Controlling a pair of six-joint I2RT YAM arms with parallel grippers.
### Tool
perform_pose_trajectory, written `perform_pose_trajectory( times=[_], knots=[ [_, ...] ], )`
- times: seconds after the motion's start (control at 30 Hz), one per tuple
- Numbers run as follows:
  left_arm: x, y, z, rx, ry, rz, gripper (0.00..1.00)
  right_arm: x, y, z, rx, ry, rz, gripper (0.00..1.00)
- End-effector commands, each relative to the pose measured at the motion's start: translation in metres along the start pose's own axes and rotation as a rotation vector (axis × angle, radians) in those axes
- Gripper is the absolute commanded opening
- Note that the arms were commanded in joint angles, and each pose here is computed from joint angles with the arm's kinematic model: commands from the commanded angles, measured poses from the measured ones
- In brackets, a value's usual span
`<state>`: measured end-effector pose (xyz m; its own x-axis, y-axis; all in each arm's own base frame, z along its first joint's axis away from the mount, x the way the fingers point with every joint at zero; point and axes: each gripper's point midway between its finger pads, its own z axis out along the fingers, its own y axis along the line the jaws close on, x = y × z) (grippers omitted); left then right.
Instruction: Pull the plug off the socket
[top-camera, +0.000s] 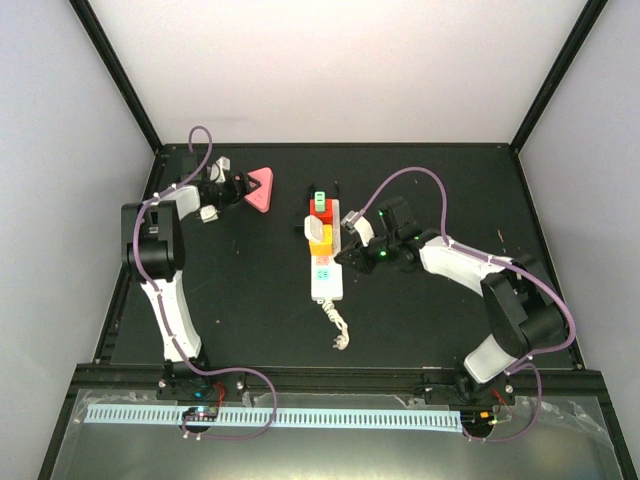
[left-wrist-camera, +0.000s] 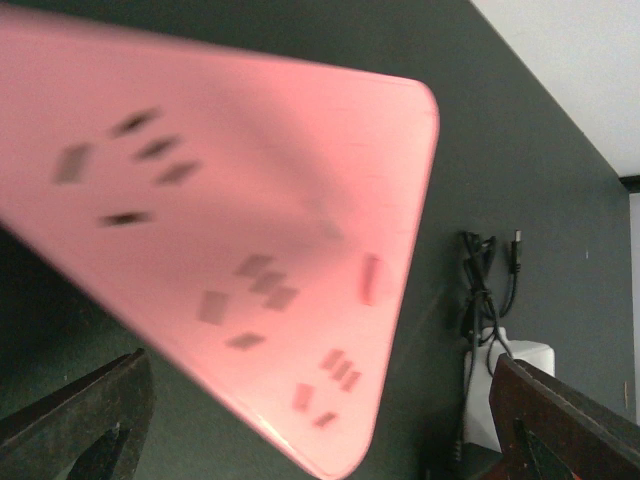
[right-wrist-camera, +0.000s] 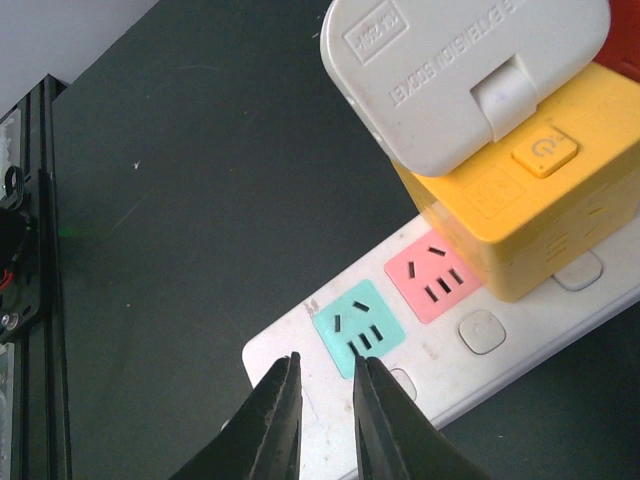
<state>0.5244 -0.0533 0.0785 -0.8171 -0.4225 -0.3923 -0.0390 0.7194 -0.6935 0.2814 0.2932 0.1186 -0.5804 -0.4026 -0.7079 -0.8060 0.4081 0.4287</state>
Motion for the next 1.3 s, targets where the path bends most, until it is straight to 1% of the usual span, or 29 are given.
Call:
perform_pose_trajectory(
  times=[0.0, 0.17, 0.23, 0.37, 0.5, 0.7, 1.0, 1.13, 1.27],
  knots=[
    [-0.019, -0.023, -0.037, -0.043, -0.081, 0.1, 0.95, -0.014, 0.0, -0.012, 0.014, -0.052, -0.045, 0.21],
    [-0.017, -0.046, -0.06, -0.022, -0.086, 0.202, 0.96, -0.018, -0.001, -0.02, 0.022, -0.074, -0.053, 0.22],
    [-0.014, -0.061, -0.069, 0.001, -0.077, 0.286, 0.96, -0.019, -0.002, -0.023, 0.026, -0.082, -0.056, 0.22],
    [0.002, -0.094, -0.083, 0.117, -0.013, 0.46, 0.98, -0.021, -0.003, -0.027, 0.032, -0.093, -0.055, 0.23],
    [0.02, -0.109, -0.09, 0.096, 0.029, 0.532, 0.97, -0.022, -0.004, -0.03, 0.044, -0.103, -0.057, 0.24],
    [0.064, -0.14, -0.097, 0.045, 0.08, 0.644, 0.95, -0.024, -0.008, -0.032, 0.052, -0.11, -0.053, 0.25],
    [0.133, -0.178, -0.102, 0.042, 0.17, 0.717, 0.92, -0.032, -0.019, -0.049, 0.084, -0.151, -0.04, 0.26],
    [0.156, -0.172, -0.092, -0.023, 0.236, 0.684, 0.92, -0.035, -0.022, -0.055, 0.089, -0.168, -0.036, 0.26],
    [0.173, -0.168, -0.081, -0.059, 0.258, 0.654, 0.92, -0.036, -0.022, -0.058, 0.086, -0.177, -0.035, 0.26]
  ],
)
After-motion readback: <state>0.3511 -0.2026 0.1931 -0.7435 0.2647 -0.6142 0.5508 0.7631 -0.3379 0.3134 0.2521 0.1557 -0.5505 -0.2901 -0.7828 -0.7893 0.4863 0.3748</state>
